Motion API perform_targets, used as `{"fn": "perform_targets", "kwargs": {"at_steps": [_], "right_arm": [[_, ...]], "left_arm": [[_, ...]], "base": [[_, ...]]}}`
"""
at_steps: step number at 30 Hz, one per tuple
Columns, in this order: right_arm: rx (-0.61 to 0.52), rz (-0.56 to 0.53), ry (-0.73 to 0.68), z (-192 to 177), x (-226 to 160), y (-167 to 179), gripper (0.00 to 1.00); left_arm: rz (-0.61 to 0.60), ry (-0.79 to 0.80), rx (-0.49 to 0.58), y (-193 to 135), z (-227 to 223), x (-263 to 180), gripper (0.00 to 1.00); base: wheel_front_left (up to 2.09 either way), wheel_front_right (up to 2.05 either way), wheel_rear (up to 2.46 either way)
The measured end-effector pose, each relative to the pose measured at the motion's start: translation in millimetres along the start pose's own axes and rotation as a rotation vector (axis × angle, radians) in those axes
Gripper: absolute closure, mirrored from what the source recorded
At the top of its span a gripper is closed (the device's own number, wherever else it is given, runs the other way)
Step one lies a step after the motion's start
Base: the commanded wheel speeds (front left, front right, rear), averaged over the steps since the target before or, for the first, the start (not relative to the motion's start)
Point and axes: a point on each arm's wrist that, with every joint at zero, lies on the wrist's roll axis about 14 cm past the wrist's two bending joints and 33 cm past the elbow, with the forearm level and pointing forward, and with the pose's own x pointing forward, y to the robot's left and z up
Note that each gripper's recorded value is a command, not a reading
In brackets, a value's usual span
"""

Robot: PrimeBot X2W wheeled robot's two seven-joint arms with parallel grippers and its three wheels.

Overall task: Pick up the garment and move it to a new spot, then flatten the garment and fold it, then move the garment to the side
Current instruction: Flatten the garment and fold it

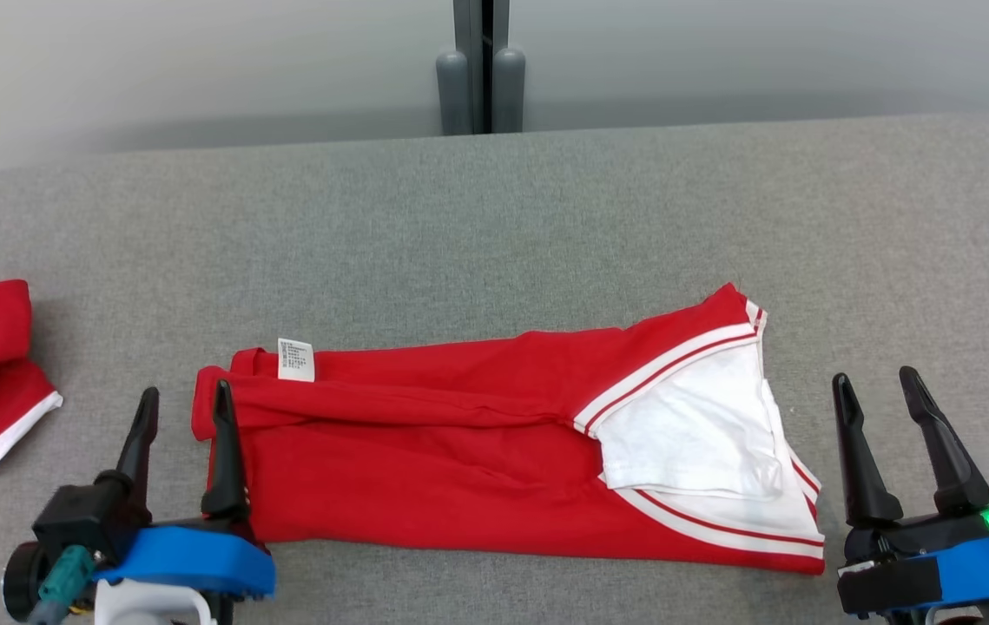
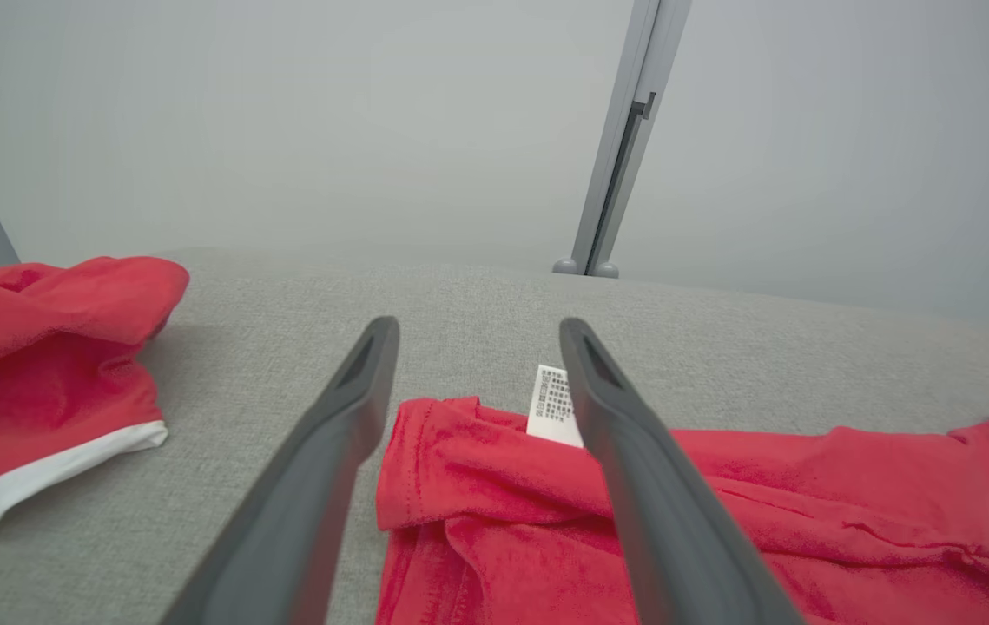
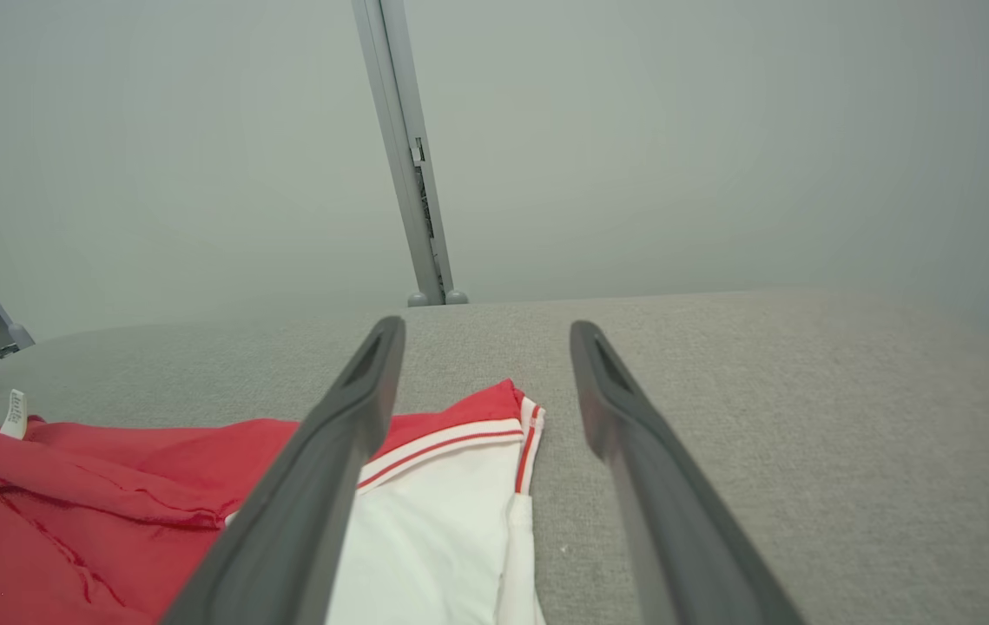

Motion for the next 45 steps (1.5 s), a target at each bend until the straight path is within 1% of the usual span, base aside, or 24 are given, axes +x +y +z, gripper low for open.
{"fn": "perform_targets", "kwargs": {"at_steps": [4,8,20,26,30,31,32,33,34,36,38,39,40,45], "right_arm": [[-0.013,-0.015,0.006,5,-9,-3,0.0],[-0.011,-0.029,0.015,6,-16,-4,0.0],[-0.013,-0.032,0.044,2,-15,-3,0.0],[-0.022,-0.039,0.178,-37,-8,-13,0.0],[0.002,-0.037,0.321,-84,-6,-15,0.0],[0.015,-0.026,0.379,-104,-1,-13,0.0],[0.027,-0.022,0.404,-113,1,-11,0.0],[0.027,-0.022,0.404,-113,1,-11,0.0],[0.036,-0.006,0.454,-130,5,-6,0.0],[0.046,0.015,0.494,-142,9,1,0.0],[0.049,0.024,0.503,-145,12,3,0.0],[0.06,0.042,0.522,-149,16,9,0.78],[0.064,0.047,0.528,-150,17,10,1.0],[0.076,0.081,0.501,-143,21,17,1.0]], "left_arm": [[-0.029,-0.028,0.02,-12,7,-14,0.0],[-0.027,-0.034,0.039,-13,9,-23,0.0],[-0.026,-0.034,0.063,-10,9,-24,0.0],[-0.037,-0.041,0.073,-13,9,-14,0.0],[-0.032,-0.04,0.073,-13,7,-6,0.0],[-0.033,-0.042,0.075,-12,7,-1,0.0],[-0.031,-0.039,0.075,-11,6,1,0.0],[-0.031,-0.039,0.075,-11,6,1,0.0],[-0.025,-0.034,0.076,-8,4,4,0.0],[-0.022,-0.031,0.077,-7,2,6,0.0],[-0.019,-0.029,0.074,-7,1,6,0.0],[-0.018,-0.033,0.072,-7,2,7,0.0],[-0.017,-0.036,0.073,-7,3,7,0.0],[-0.007,-0.047,0.077,-3,6,5,0.0]], "base": [[0.0,0.0,0.0],[0.0,0.0,0.0],[0.0,0.0,0.0],[0.0,0.0,0.0],[0.0,0.0,0.0],[0.0,0.0,0.0],[0.0,0.0,0.0],[0.0,0.0,0.0],[0.0,0.0,0.0],[0.0,0.0,0.0],[0.0,0.0,0.0],[0.0,0.0,0.0],[0.0,0.0,0.0],[0.0,0.0,0.0]]}}
